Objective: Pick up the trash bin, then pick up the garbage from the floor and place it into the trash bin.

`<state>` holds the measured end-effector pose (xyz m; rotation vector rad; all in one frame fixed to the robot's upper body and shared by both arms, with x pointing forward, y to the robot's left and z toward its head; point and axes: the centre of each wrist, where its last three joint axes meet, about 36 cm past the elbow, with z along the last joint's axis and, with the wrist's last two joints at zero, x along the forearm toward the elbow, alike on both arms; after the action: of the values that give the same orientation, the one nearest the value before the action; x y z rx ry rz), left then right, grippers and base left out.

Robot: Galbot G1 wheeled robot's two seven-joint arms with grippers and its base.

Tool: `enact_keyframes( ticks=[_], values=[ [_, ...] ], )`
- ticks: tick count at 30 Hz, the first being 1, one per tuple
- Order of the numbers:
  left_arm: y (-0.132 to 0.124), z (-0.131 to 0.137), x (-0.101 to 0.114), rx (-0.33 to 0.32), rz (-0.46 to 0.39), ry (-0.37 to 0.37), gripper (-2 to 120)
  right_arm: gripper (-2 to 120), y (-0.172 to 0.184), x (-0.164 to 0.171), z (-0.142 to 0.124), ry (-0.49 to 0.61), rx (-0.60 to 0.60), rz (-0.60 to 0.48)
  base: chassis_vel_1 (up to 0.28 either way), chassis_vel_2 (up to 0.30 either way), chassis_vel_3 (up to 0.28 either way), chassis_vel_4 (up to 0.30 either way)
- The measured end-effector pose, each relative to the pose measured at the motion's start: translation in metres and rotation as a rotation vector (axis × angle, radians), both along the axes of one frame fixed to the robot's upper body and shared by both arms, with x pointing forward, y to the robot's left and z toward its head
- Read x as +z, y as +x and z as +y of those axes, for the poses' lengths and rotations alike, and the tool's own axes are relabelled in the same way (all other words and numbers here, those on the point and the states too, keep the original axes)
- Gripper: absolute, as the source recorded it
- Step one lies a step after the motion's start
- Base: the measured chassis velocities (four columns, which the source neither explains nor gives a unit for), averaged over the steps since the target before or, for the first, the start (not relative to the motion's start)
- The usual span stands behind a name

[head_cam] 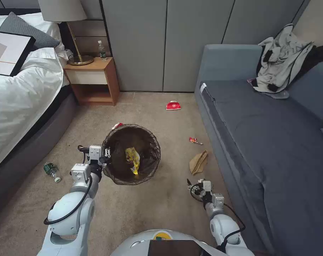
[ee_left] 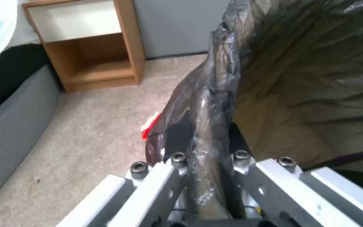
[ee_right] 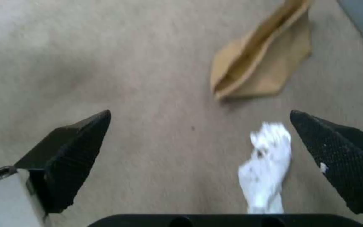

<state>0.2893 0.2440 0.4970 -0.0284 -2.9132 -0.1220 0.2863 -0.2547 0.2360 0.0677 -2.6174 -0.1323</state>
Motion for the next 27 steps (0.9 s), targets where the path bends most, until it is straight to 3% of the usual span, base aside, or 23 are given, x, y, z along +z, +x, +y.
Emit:
enact_keyframes(
  ticks=[13,27],
  values=[
    [0.001,-0.003,-0.003,-0.022,0.016,0.003,3,100,0.003,-0.023,-0.002,0.013,-0.125,0.108,0.000,0.000,0.000,0.000],
    [0.001,-0.003,-0.006,-0.021,0.023,0.004,3,100,0.016,-0.044,-0.002,0.009,-0.151,0.154,0.000,0.000,0.000,0.000]
  ],
)
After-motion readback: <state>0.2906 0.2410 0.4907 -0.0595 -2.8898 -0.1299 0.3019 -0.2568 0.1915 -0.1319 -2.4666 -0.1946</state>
